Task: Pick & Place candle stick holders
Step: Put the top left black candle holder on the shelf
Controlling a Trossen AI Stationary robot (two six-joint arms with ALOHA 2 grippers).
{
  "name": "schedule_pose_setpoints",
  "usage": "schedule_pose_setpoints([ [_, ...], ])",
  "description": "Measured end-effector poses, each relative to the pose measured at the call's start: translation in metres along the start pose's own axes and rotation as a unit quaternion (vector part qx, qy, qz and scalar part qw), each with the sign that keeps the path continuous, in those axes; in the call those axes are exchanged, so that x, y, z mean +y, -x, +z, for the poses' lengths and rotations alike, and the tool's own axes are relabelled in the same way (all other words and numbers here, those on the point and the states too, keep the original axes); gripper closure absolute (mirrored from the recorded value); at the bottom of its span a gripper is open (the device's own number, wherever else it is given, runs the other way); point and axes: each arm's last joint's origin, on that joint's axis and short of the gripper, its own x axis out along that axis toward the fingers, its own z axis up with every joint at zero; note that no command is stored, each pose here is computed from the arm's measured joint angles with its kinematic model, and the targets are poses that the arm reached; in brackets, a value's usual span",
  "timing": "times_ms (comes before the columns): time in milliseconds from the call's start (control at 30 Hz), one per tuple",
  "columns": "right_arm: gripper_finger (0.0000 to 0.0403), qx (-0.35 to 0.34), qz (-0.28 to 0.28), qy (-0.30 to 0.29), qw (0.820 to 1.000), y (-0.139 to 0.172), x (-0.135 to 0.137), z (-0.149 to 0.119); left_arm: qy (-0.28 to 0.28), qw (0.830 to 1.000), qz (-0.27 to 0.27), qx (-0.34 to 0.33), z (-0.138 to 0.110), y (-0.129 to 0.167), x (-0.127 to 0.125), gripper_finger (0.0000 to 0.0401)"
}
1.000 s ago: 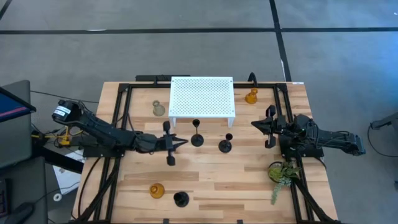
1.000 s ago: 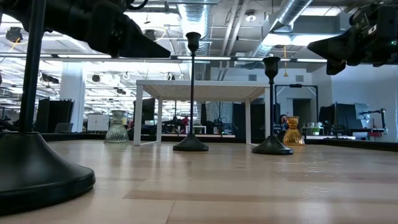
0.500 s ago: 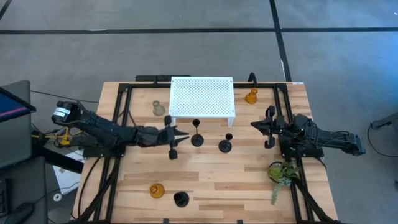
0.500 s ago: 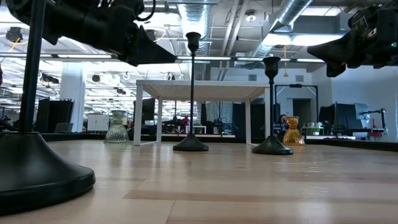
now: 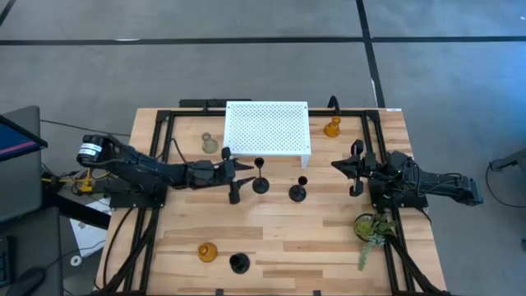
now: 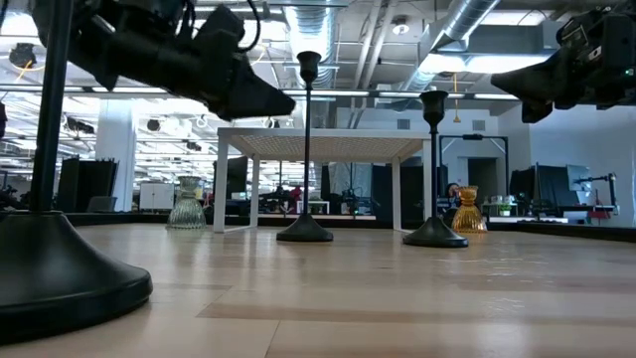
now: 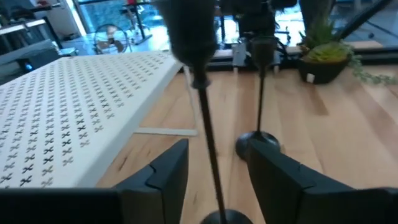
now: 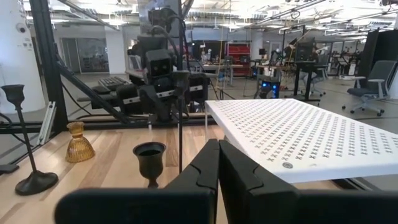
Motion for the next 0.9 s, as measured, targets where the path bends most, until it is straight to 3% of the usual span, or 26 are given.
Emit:
schedule_pose_setpoints([
  [200,0.0403,0.001,0.000,0.000,1.000,0.000,0.000,0.000,0.011,0.999,-0.021,-0.044,-0.005,-0.012,-0.001,0.0229],
  [600,0.0403,0.001,0.000,0.000,1.000,0.000,0.000,0.000,0.033,0.997,0.001,-0.065,-0.012,-0.022,0.006,0.0240],
  [900,0.0403,0.000,0.000,0.000,1.000,0.000,0.000,0.000,0.044,0.997,-0.021,-0.064,-0.010,-0.037,0.002,0.0266],
])
